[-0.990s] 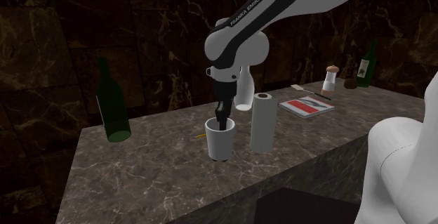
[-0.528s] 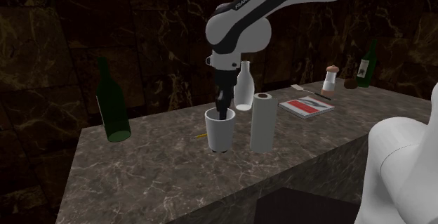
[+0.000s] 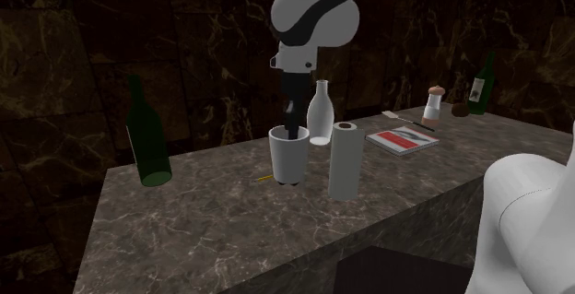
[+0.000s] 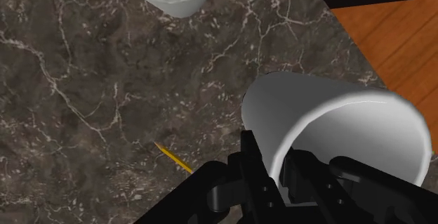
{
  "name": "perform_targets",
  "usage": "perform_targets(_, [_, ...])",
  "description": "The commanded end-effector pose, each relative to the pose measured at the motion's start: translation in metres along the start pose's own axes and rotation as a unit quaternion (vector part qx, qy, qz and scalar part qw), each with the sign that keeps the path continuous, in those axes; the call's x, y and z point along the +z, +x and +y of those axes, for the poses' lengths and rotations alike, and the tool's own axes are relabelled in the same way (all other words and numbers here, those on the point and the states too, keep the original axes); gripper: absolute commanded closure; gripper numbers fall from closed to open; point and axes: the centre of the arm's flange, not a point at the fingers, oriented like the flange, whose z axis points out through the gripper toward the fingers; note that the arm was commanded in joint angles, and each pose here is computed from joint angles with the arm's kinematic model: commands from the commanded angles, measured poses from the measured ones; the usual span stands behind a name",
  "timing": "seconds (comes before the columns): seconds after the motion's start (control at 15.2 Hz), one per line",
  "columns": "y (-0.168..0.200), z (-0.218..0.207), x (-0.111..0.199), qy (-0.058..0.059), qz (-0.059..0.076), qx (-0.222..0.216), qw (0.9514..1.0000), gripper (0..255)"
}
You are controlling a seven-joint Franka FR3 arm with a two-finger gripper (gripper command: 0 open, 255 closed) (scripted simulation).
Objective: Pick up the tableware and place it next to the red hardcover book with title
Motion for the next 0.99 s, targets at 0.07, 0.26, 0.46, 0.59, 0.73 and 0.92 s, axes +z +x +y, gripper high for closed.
perform_targets(0.07, [0.0,-0.002,-0.015,0.0,0.0,0.0,1.0,255])
perform_targets(0.26, [0.0,-0.003,-0.031,0.0,0.0,0.0,1.0,255])
perform_targets(0.46, [0.001,-0.005,-0.047,0.0,0.0,0.0,1.0,255])
perform_targets(0.59, [0.001,-0.006,-0.057,0.0,0.0,0.0,1.0,255])
perform_targets(0.73, [0.001,-0.007,-0.068,0.0,0.0,0.0,1.0,255])
perform_targets(0.92, [0.001,-0.008,-0.084,0.0,0.0,0.0,1.0,255])
